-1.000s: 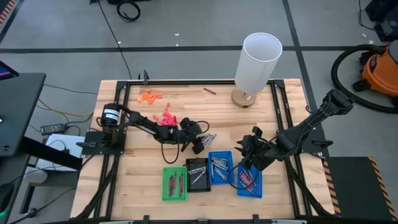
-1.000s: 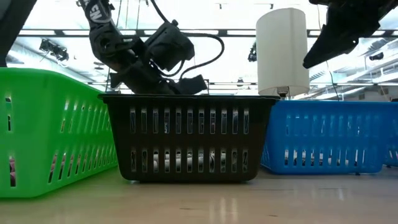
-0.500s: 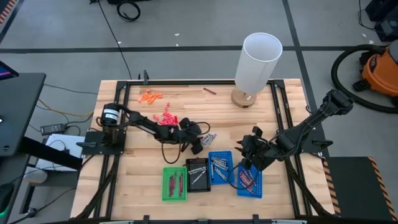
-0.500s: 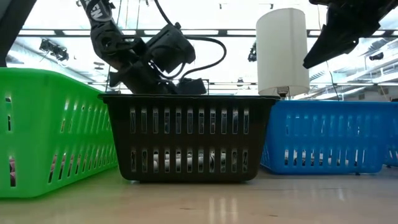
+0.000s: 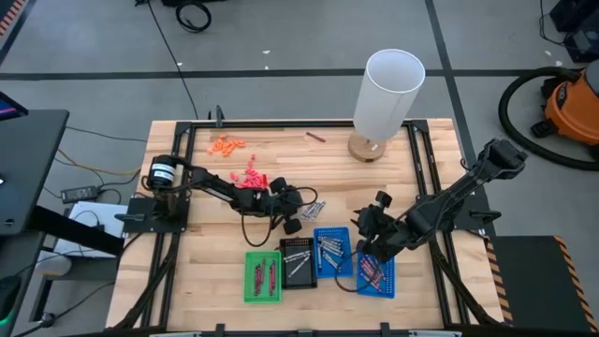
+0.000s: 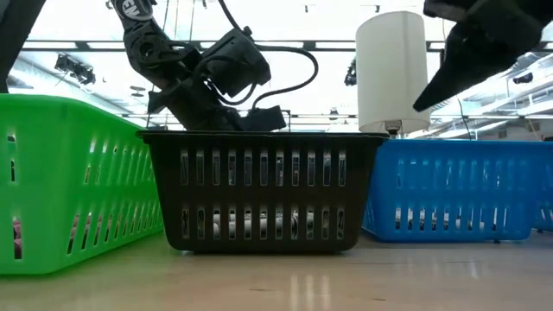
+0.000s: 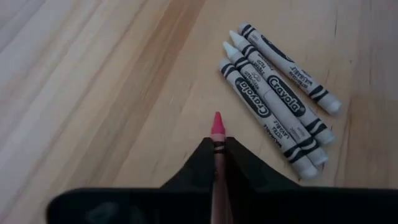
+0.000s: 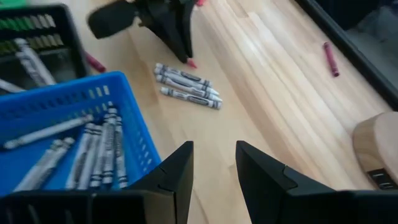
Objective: Sort crayons
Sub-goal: Put the pink crayon into the right blue bin
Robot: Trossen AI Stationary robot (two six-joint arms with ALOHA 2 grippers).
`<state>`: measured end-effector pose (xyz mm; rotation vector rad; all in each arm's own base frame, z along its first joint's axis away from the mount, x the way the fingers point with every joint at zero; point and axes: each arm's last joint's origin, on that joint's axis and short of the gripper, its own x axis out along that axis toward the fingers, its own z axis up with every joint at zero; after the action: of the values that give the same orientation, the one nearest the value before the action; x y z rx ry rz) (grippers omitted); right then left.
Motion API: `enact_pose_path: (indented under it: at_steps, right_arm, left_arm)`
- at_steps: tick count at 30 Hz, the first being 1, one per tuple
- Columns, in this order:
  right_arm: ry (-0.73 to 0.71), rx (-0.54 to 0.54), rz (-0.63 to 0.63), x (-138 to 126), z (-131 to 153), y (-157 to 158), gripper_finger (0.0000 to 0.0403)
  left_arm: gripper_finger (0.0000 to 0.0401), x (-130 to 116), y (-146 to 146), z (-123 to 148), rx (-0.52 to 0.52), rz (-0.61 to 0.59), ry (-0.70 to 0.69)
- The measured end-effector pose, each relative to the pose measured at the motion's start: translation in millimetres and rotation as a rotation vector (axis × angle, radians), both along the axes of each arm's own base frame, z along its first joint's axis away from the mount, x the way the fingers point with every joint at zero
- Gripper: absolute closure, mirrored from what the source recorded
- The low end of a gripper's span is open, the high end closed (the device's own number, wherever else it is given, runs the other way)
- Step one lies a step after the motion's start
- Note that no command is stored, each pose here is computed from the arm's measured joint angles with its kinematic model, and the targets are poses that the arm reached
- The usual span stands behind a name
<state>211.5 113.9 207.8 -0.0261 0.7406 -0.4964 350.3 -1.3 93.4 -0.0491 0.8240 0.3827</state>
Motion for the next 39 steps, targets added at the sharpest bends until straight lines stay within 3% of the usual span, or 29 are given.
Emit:
enact_pose_path:
  at_steps: [6,15,29,39]
  right_arm:
    - [0.027,-0.045,-0.034,7,-8,-5,0.0275]
    - [0.03,-0.037,-0.053,12,1,-24,0.0275]
    - [0.083,-0.008,0.008,19,-4,-40,0.028]
    - [-0.063,0.07,0.069,11,-23,-68,0.0286]
  left_arm:
    - [0.0384,-3,-1,10,0.019,-0.025,0.003]
    - [0.0384,-9,-10,18,0.092,-0.101,0.026]
    - [0.0383,-14,-17,14,0.11,-0.126,-0.117]
    - [0.0383,-13,-22,47,0.166,-0.179,-0.243]
